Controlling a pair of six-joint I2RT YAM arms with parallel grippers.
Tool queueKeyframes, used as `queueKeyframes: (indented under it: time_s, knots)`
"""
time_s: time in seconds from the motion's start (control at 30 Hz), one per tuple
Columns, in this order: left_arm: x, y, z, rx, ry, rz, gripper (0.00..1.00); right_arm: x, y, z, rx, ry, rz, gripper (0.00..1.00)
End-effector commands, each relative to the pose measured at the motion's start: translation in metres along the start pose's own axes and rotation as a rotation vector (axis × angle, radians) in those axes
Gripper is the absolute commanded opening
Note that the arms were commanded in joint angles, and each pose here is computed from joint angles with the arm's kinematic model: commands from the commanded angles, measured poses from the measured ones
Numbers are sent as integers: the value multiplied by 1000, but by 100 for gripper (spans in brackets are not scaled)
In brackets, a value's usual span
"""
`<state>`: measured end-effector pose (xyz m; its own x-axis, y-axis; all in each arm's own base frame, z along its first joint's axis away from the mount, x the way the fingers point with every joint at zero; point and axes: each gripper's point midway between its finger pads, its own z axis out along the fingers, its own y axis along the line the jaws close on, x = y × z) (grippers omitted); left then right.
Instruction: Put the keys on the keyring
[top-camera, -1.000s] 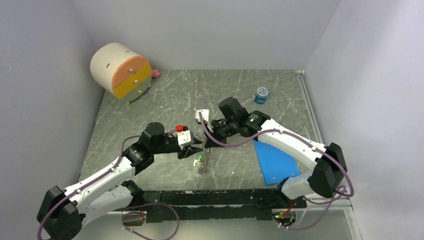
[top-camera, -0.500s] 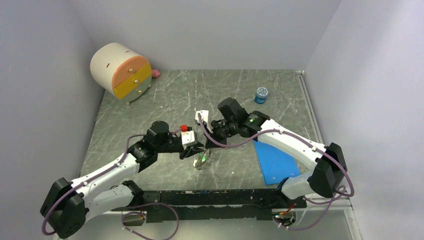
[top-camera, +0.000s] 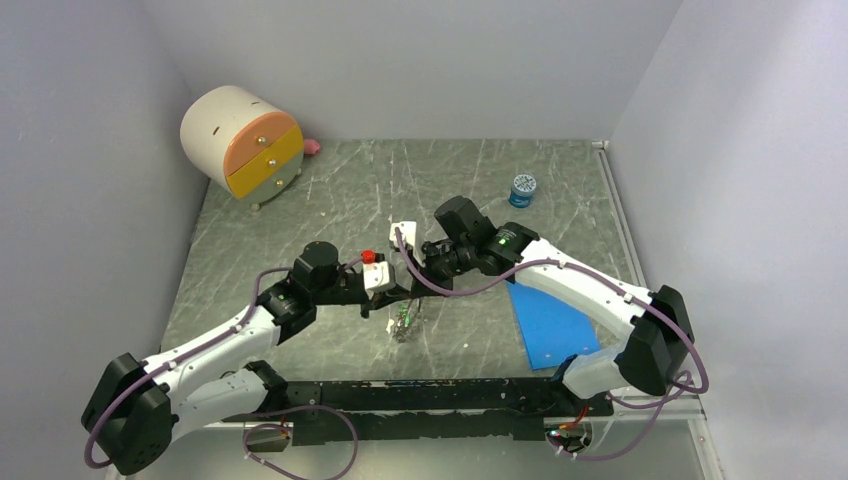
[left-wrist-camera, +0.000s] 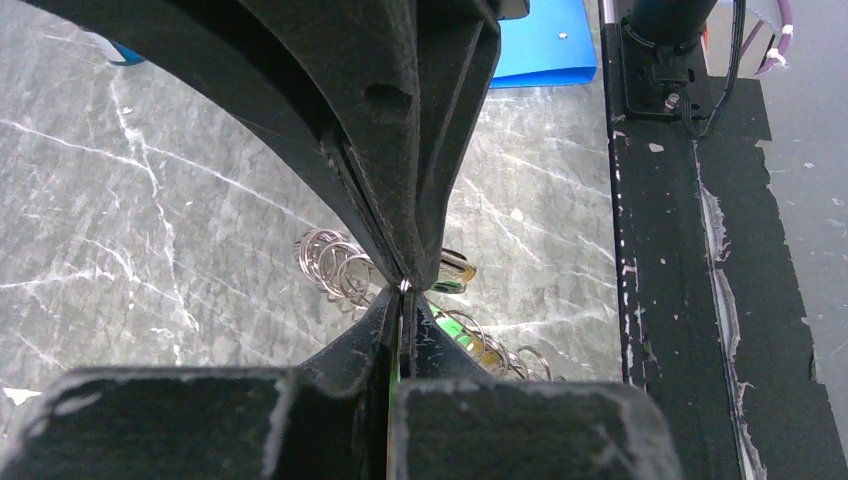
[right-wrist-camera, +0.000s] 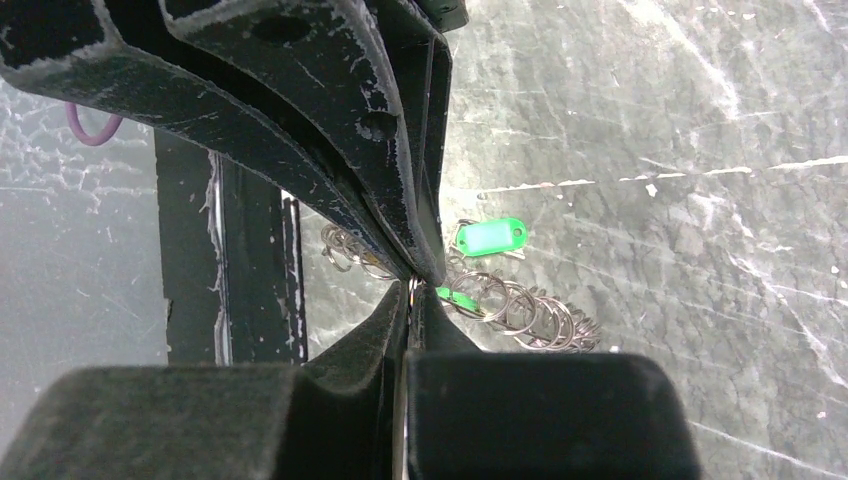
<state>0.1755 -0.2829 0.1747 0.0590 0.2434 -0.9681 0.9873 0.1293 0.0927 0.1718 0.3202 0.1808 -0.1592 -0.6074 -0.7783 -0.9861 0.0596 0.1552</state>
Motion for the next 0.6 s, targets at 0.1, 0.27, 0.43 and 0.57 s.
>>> queueKeyframes:
  time_s: [0.1,0.27,0.43,0.57]
  knots:
    - [-21,-2,0,8,-77,23,2,-37,-3,-13,52,-165,-57,33]
    - [-31,1,-1,-30,-159,13,3,-49,-1,-35,73,-326,-52,57]
    - [-45,6,-7,-74,-259,14,2,-45,8,-47,-5,-418,-3,54]
    - [-58,6,-14,-91,-350,15,3,-42,10,-48,-46,-454,21,52]
